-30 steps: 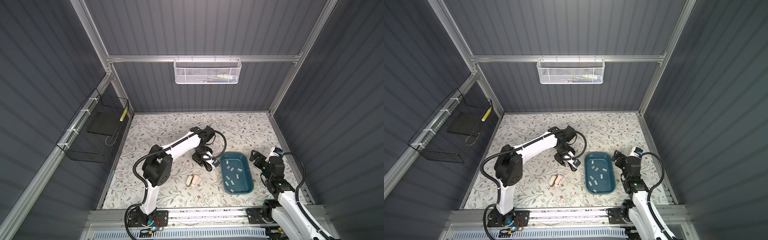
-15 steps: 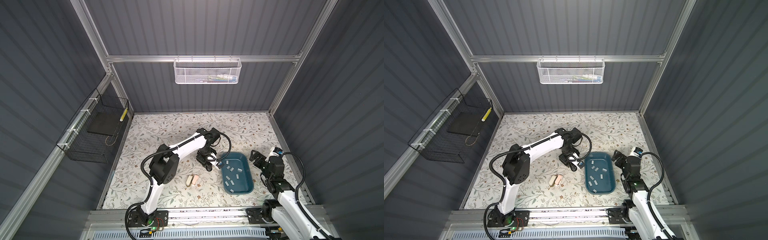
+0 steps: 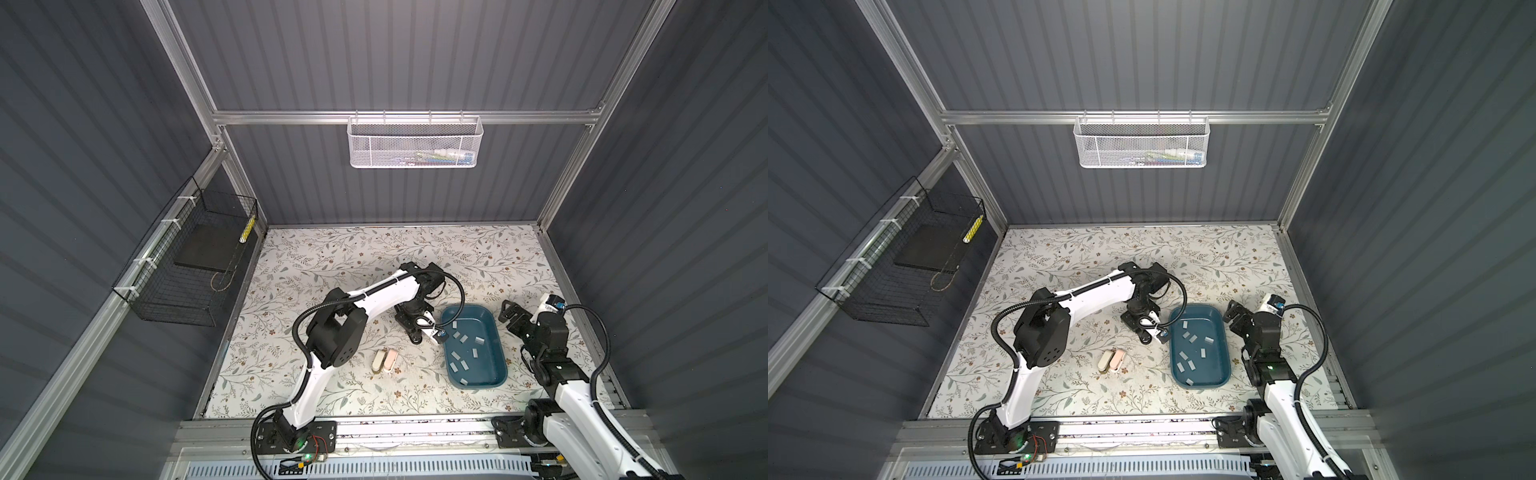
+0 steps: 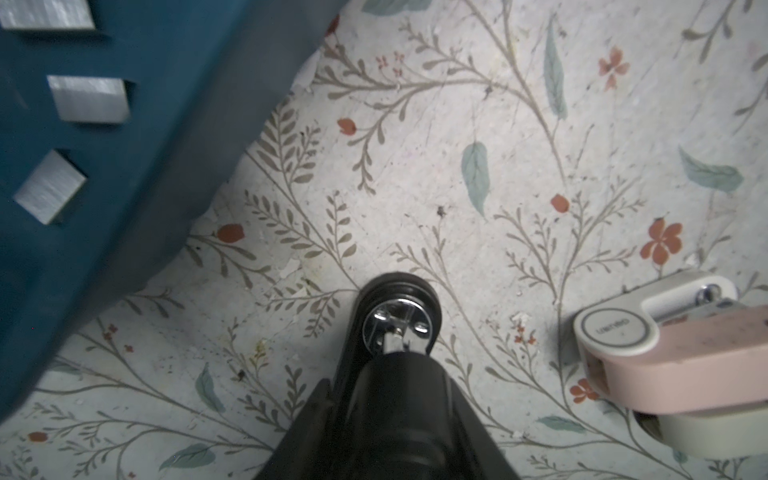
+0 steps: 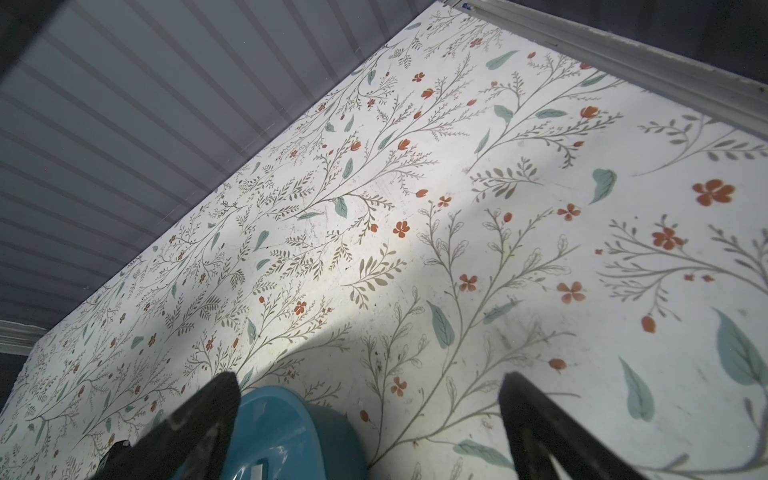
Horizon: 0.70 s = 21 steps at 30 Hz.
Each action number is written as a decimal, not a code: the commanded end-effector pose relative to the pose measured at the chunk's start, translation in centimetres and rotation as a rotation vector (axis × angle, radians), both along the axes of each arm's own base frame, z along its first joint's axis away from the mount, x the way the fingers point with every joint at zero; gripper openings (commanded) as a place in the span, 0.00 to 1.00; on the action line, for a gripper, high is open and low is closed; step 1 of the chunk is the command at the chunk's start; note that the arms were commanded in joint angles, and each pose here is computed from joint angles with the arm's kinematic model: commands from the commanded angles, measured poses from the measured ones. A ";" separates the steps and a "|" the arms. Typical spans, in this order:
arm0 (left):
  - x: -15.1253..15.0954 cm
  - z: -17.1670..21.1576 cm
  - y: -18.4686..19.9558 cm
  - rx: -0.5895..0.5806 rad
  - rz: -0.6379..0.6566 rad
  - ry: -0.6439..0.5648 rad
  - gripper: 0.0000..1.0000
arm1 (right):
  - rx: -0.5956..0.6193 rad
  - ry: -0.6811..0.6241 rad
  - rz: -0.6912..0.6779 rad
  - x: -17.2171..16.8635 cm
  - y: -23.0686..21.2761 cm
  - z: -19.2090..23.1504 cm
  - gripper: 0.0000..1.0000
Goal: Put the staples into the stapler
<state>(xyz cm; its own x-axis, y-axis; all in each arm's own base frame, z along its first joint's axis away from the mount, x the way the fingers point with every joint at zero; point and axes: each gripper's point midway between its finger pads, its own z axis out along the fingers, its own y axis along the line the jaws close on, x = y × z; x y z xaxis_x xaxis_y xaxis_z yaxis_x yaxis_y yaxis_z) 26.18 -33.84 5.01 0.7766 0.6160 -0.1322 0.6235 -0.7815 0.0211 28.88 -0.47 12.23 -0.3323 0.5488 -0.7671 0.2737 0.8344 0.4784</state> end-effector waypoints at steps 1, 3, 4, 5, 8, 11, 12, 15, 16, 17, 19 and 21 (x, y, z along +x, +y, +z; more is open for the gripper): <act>0.2 0.0 -0.2 0.012 0.007 -0.002 0.25 | -0.001 -0.042 -0.005 0.6 -0.1 1.6 0.99; 0.3 0.2 -0.5 0.001 0.011 -0.010 0.10 | -0.001 -0.040 -0.006 0.6 -0.1 1.5 0.99; 0.4 0.3 -0.6 -0.006 0.015 -0.014 0.07 | -0.001 -0.040 -0.005 0.6 -0.1 1.5 0.99; 0.5 0.6 -0.8 -0.015 0.020 -0.019 0.06 | -0.001 -0.041 -0.005 0.6 -0.1 1.5 0.99; 1.2 1.7 -1.0 -0.053 0.049 -0.046 0.01 | -0.001 -0.039 -0.006 0.6 -0.1 1.5 0.99; 1.8 3.2 -0.8 -0.092 0.095 -0.063 0.00 | -0.002 -0.039 -0.007 0.6 -0.1 1.5 0.99; 2.3 3.8 -0.7 -0.111 0.127 -0.077 0.00 | -0.003 -0.036 -0.008 0.6 -0.1 1.5 0.99; 4.3 6.1 -0.4 -0.194 0.260 -0.138 0.00 | -0.003 -0.037 -0.006 0.6 -0.1 1.5 0.99; 5.0 6.9 0.0 -0.221 0.307 -0.159 0.00 | -0.003 -0.037 -0.007 0.6 -0.1 1.5 0.99; 5.9 7.8 0.5 -0.251 0.367 -0.189 0.00 | -0.002 -0.037 -0.005 0.6 -0.1 1.5 0.99; 8.2 9.8 1.9 -0.325 0.505 -0.264 0.00 | -0.002 -0.035 -0.003 0.6 0.0 1.4 0.99; 10.7 11.7 3.8 -0.394 0.666 -0.352 0.00 | -0.002 -0.036 0.000 0.6 0.0 1.5 0.99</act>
